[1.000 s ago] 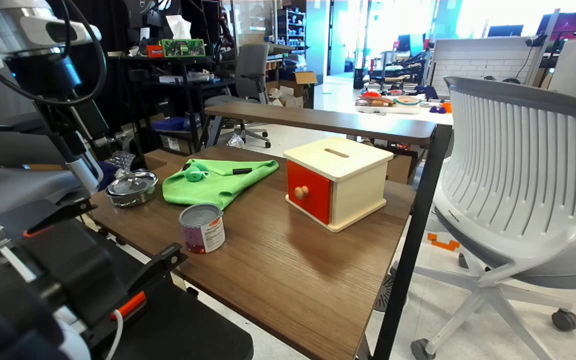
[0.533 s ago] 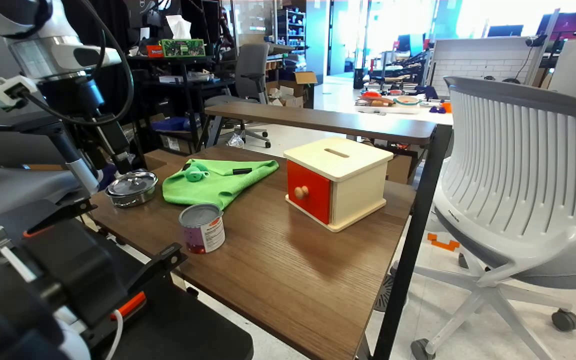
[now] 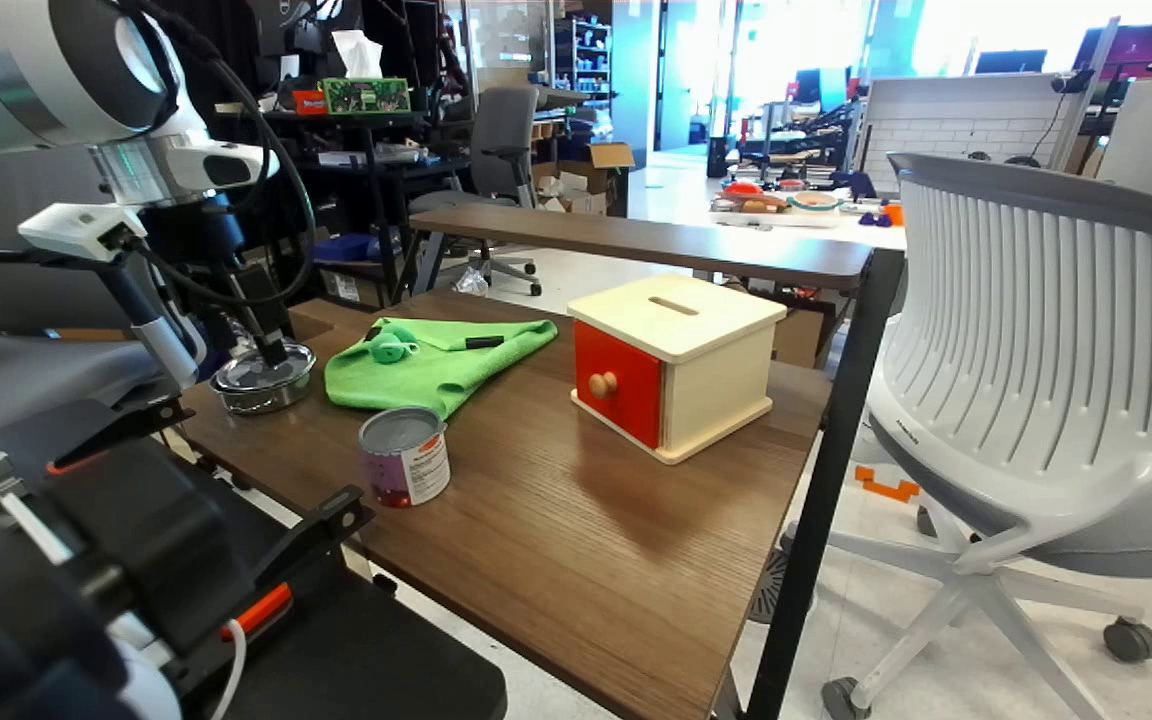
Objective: Pick up the lid from the silver pot and put it on the table.
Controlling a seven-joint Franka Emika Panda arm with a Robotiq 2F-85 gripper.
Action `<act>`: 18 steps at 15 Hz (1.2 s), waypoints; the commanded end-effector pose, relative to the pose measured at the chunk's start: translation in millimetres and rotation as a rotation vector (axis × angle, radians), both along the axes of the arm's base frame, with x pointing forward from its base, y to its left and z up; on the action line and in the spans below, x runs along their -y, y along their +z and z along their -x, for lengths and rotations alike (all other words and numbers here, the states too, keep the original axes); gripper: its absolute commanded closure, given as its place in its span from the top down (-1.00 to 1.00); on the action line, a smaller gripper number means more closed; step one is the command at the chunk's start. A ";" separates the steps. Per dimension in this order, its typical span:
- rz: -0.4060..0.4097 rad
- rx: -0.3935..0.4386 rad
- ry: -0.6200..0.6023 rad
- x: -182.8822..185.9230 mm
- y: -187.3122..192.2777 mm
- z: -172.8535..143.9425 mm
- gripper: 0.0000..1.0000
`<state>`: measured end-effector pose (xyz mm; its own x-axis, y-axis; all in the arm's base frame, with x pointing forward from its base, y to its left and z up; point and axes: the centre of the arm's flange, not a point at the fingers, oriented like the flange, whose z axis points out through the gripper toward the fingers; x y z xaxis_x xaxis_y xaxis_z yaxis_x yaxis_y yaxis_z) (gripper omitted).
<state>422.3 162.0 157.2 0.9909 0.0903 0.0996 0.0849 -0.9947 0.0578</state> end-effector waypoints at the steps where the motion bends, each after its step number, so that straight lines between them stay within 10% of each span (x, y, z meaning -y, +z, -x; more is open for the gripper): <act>1: -0.038 0.016 0.020 -7.5 -15.8 -15.2 0.45; 11: -0.072 0.042 0.030 -7.1 -8.1 -23.3 -0.97; 18: -0.119 0.001 0.098 5.7 31.3 6.7 -0.90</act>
